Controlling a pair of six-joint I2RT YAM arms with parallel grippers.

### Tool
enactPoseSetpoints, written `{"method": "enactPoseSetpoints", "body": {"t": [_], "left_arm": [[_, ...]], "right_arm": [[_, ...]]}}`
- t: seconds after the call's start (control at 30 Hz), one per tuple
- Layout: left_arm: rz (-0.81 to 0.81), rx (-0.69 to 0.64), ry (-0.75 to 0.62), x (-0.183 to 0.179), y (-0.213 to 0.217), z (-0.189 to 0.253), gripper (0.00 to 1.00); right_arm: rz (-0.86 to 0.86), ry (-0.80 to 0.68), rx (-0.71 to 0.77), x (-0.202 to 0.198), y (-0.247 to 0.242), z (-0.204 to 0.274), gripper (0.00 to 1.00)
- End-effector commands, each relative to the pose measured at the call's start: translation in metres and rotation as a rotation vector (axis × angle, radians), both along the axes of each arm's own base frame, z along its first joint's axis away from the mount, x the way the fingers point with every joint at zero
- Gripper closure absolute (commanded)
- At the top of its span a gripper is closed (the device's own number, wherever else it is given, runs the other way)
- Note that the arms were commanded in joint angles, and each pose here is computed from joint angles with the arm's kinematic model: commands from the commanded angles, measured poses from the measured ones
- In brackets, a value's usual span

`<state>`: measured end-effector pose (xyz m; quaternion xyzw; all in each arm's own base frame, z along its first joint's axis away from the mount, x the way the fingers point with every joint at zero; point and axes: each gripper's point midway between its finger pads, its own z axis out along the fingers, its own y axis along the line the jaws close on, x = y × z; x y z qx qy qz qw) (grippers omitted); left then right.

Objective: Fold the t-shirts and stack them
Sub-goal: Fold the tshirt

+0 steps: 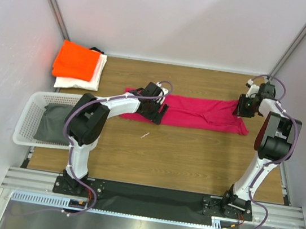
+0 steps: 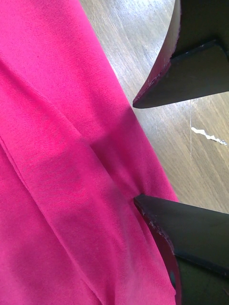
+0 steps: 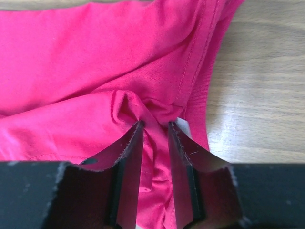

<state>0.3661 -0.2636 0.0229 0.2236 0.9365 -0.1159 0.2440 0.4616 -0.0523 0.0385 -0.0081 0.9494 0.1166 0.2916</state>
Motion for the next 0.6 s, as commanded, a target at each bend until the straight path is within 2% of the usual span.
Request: {"method": "enactPoseSetpoints", "body": {"t": [0.0, 0.03, 0.17, 0.57], "left_arm": [[-0.005, 0.046, 0.021, -0.005, 0.009, -0.005, 0.20], [-0.005, 0.046, 0.021, -0.005, 0.009, -0.005, 0.20], [-0.004, 0.050, 0.024, -0.005, 0.010, -0.007, 0.20], [0.016, 0.082, 0.055, -0.014, 0.019, -0.019, 0.20]], "right_arm": [[0.024, -0.006, -0.021, 0.008, 0.000, -0.001, 0.69], [0.027, -0.004, -0.024, 0.008, 0.001, -0.003, 0.71], [0.023, 0.015, -0.052, 0.009, -0.002, -0.010, 1.00], [-0.032, -0.104, -0.137, 0.033, -0.034, 0.041, 1.00]]}}
